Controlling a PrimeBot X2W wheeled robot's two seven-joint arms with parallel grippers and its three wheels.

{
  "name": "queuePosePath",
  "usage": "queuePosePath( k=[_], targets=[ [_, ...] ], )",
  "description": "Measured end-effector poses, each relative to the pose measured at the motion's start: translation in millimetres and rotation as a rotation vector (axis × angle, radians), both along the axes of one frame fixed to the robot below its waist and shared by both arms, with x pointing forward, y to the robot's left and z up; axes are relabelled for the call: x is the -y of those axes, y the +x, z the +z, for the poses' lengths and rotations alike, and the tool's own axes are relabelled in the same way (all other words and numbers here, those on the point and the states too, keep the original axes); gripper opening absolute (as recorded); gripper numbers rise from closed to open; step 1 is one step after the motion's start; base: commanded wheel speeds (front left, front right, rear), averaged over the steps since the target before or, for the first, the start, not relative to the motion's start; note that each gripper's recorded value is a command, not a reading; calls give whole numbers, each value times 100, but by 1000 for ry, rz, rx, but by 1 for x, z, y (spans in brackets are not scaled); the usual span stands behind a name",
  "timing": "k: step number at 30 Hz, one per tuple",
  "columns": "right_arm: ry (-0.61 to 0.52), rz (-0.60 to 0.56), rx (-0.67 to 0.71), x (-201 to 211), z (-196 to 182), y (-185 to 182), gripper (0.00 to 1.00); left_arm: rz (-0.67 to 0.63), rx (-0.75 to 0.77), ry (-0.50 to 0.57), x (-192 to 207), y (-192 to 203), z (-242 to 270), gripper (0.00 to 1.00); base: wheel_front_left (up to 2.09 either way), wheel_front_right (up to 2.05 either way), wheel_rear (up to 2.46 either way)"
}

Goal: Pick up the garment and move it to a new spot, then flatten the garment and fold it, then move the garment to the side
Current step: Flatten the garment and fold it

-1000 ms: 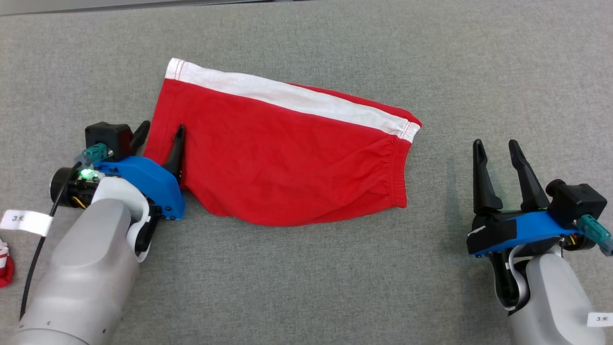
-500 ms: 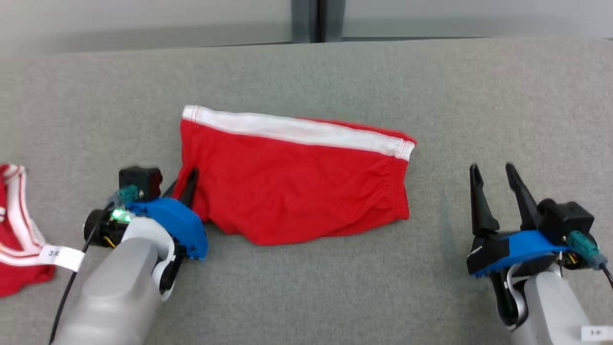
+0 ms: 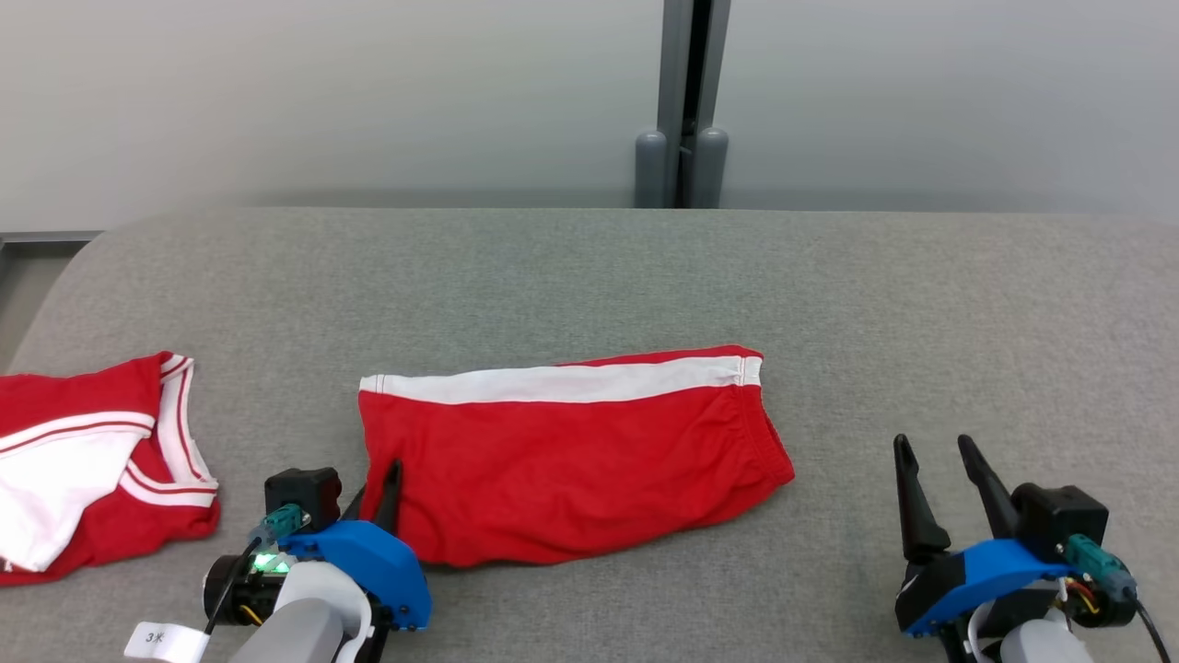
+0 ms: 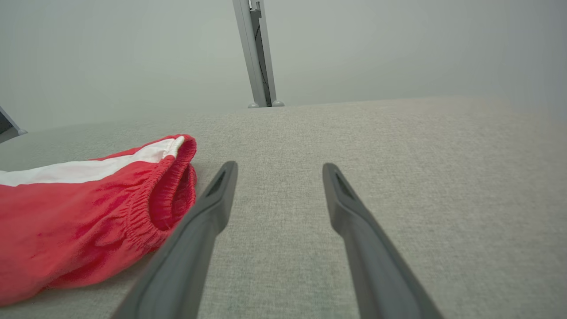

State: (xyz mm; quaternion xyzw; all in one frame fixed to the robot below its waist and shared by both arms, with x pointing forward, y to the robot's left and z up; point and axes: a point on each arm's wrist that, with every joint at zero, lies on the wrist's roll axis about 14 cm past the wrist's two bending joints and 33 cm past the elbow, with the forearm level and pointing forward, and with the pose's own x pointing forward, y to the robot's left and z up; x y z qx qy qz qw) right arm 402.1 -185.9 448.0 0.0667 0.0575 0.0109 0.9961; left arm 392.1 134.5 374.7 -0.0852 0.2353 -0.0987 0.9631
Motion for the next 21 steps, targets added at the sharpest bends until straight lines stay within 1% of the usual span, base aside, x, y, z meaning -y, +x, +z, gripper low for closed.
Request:
queuePosePath(
  k=[1,7,11,14,17,21],
  targets=[
    [0,11,-3,-4,-1,-1,100,11,25,6,-3,1,6,100,0,0,0],
    [18,84,2,-30,1,5,100,102,141,12,-18,-4,30,100,0,0,0],
    [24,159,28,-57,11,22,100,130,166,11,-22,-18,32,100,0,0,0],
    [19,213,17,-76,10,33,100,136,172,10,-24,-26,31,100,0,0,0],
    [5,249,-30,-90,-4,40,100,143,189,14,-28,-30,35,100,0,0,0],
    [-25,265,-138,-94,-36,40,100,157,196,22,-36,-34,35,100,0,0,0]
  ],
)
